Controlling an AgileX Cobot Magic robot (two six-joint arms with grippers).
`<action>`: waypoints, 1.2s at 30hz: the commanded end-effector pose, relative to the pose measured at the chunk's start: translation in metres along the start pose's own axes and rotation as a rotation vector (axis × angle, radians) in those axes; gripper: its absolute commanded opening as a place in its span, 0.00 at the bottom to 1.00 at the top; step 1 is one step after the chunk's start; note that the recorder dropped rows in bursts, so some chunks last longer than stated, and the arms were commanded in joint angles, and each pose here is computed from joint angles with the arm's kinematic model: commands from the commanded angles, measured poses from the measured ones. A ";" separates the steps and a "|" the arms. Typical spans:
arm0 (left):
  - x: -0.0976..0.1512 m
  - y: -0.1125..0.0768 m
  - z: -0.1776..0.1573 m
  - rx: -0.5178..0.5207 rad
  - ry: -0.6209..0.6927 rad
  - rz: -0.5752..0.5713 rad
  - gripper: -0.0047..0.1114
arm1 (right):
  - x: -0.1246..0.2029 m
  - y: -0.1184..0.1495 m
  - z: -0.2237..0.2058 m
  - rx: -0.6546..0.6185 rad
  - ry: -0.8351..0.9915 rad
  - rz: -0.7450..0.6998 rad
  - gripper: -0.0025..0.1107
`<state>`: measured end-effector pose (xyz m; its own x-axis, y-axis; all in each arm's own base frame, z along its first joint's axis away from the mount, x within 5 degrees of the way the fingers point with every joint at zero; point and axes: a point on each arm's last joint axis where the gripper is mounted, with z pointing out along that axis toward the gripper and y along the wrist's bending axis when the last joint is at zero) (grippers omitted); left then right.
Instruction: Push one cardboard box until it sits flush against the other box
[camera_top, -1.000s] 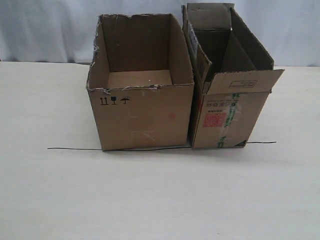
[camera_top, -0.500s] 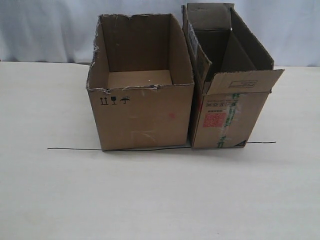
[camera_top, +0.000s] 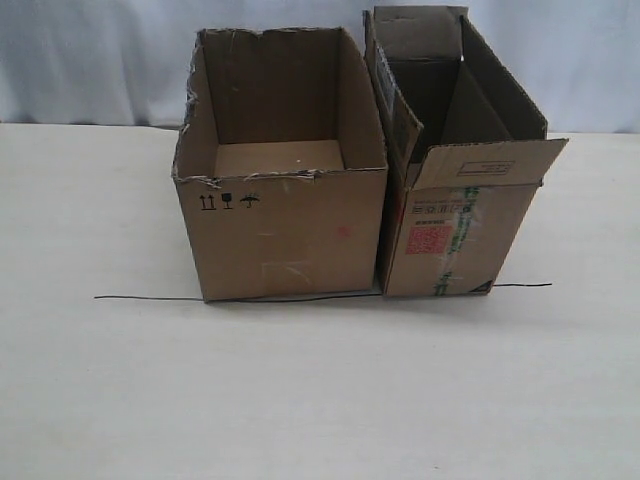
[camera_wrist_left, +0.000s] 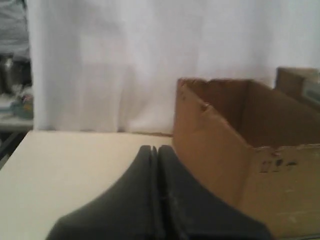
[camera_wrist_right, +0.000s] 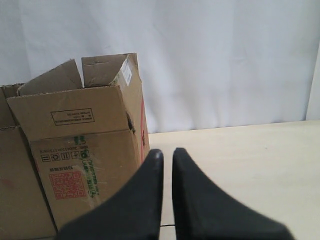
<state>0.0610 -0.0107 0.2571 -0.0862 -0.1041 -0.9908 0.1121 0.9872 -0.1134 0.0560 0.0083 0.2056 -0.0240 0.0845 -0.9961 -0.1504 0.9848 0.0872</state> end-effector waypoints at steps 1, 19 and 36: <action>0.024 0.015 -0.001 -0.133 -0.001 -0.064 0.04 | 0.002 0.000 0.000 -0.002 0.004 -0.002 0.07; 0.061 0.016 -0.002 -0.100 0.039 0.109 0.04 | 0.002 0.000 0.000 -0.002 0.004 -0.002 0.07; 0.055 0.015 -0.002 -0.099 -0.029 0.119 0.04 | 0.002 0.000 0.000 -0.002 0.004 -0.002 0.07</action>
<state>0.0564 -0.0007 0.1997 -0.0691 0.0262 -0.9973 0.0144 0.9996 0.0253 0.0560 0.0083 0.2054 -0.0258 0.0843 -0.9961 -0.1501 0.9848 0.0872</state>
